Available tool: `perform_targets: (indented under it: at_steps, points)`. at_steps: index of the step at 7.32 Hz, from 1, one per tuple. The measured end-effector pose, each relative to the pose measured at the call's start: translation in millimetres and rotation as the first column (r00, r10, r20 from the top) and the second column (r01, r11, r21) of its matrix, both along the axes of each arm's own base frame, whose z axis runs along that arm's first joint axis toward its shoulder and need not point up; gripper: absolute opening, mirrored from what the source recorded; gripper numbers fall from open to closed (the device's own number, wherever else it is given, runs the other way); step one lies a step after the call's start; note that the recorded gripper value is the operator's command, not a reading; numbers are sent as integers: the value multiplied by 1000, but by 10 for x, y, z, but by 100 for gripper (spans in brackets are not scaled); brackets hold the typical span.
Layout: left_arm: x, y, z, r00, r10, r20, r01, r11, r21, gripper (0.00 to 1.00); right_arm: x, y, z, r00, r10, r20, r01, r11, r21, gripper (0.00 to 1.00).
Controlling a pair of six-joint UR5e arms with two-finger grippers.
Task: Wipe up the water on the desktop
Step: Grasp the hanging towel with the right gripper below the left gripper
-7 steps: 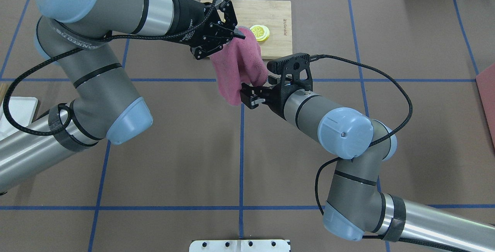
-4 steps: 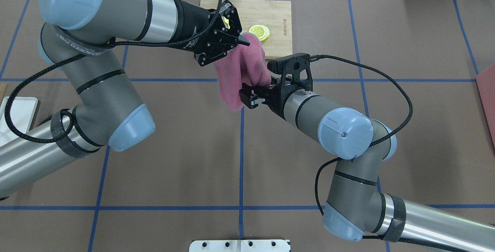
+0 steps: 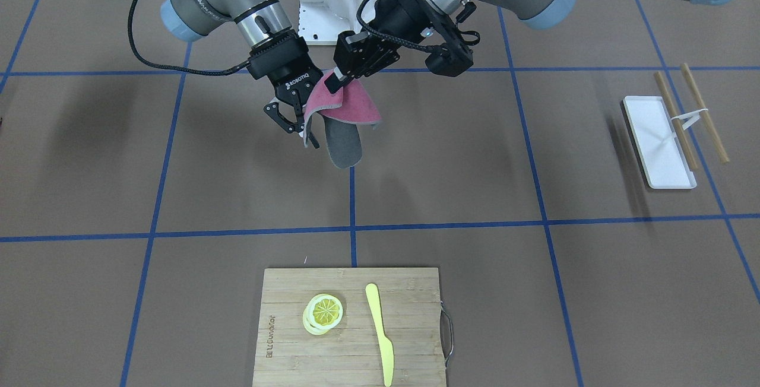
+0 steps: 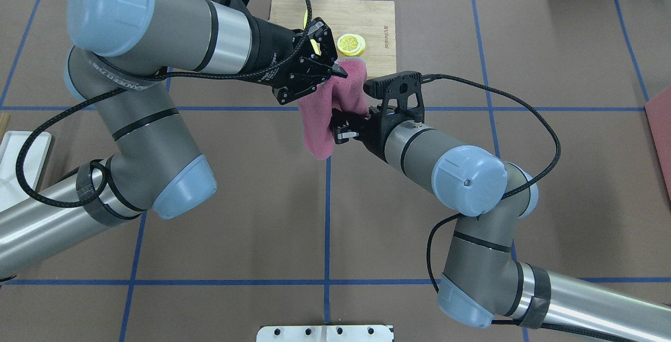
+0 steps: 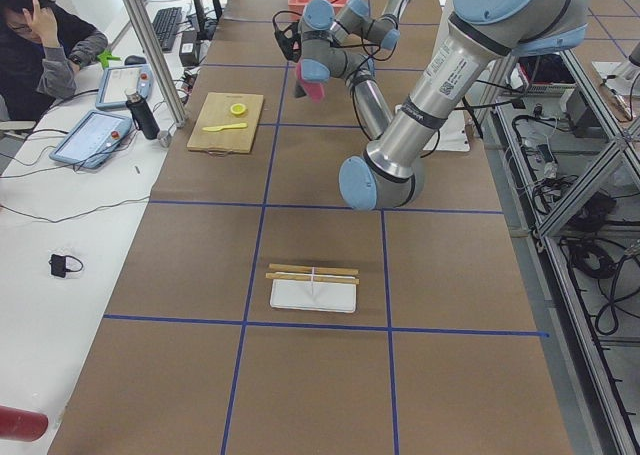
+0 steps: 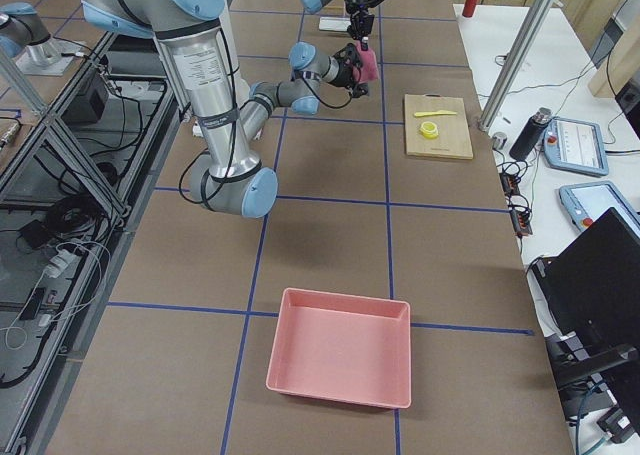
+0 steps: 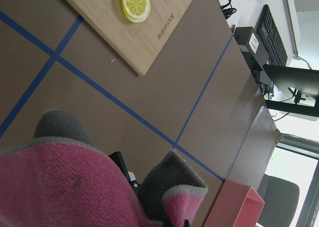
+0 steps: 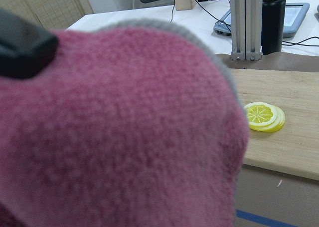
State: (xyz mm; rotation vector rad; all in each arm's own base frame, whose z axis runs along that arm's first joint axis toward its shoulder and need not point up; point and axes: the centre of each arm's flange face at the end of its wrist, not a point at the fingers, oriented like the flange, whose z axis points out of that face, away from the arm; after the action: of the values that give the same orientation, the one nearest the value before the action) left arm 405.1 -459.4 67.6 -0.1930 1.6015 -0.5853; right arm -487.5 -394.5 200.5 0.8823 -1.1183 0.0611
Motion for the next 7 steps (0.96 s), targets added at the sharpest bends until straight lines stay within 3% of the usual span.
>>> perform_targets:
  at_steps: [5, 6, 7]
  points:
    - [19, -16, 59, 1000, -1, 11, 0, 1000, 1, 0, 11, 2, -13, 1000, 1, 7, -1, 1000, -3, 0]
    - [15, -14, 66, 1000, 0, 12, 0, 1000, 4, 20, 14, 0, -13, 1000, 2, 8, -2, 1000, -3, 0]
    - [1, -6, 68, 1000, 0, 12, 0, 1000, 10, 50, 16, -3, -12, 1000, 3, 9, -3, 1000, -5, 0]
